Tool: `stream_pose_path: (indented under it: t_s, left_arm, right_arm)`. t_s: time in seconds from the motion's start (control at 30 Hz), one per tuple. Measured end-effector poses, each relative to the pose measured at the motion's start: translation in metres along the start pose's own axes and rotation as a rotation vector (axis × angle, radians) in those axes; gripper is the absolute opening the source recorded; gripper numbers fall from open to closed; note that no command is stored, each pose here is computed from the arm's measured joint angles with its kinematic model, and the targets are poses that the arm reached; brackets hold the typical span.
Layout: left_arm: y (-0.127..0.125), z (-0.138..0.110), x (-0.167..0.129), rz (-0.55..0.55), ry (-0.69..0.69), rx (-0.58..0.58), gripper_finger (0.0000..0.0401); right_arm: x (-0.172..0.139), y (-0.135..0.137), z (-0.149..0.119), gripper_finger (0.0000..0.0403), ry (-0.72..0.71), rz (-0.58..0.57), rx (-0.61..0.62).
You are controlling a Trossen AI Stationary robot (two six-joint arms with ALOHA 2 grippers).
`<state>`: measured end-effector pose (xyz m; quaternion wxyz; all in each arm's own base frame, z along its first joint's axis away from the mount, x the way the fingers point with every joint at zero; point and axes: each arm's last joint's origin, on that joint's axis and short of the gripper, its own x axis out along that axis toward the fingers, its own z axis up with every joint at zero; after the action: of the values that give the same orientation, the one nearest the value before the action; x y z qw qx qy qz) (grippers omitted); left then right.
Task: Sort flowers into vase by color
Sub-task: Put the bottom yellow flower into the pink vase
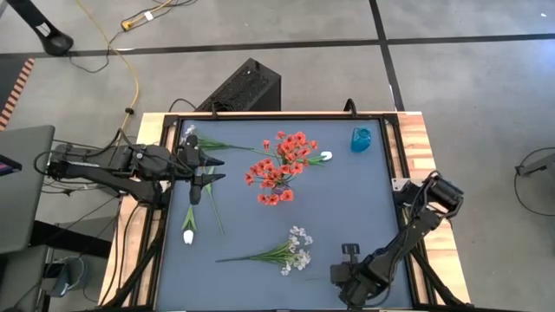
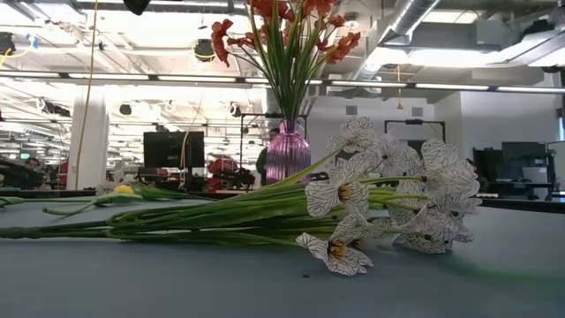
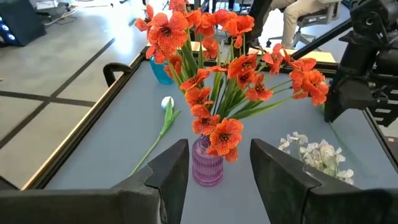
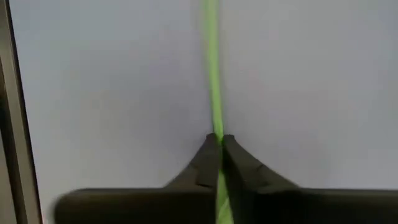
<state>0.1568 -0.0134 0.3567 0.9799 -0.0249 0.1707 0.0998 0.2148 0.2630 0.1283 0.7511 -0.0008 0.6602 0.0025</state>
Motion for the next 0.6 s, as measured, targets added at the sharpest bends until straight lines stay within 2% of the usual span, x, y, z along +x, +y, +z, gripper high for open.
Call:
stream_pose_path:
  t_s: [0.07, 0.17, 0.3, 0.43, 0.5, 0.6]
  left_arm:
    - [0.000, 0.000, 0.000, -0.001, -0.003, -0.005, 0.0162]
    - [0.000, 0.000, 0.000, -0.013, -0.001, -0.032, 0.0162]
    - [-0.001, -0.005, -0.004, -0.090, 0.067, -0.170, 0.0162]
    - [-0.004, -0.012, -0.004, -0.201, 0.172, -0.278, 0.0162]
    - [-0.008, -0.012, 0.000, -0.276, 0.207, -0.320, 0.0162]
    - [-0.016, -0.012, 0.009, -0.376, 0.263, -0.351, 0.0162]
  right_arm:
    - [-0.007, -0.002, 0.006, 0.0017, 0.006, 0.006, -0.030]
    - [-0.020, -0.009, 0.020, 0.0022, 0.016, -0.031, -0.107]
    - [-0.048, -0.032, 0.041, 0.0016, 0.051, -0.216, -0.204]
    - [-0.071, -0.057, 0.058, 0.0016, 0.060, -0.451, -0.295]
    - [-0.082, -0.064, 0.069, 0.0016, 0.014, -0.508, -0.329]
    - [-0.093, -0.077, 0.079, 0.0016, 0.028, -0.588, -0.421]
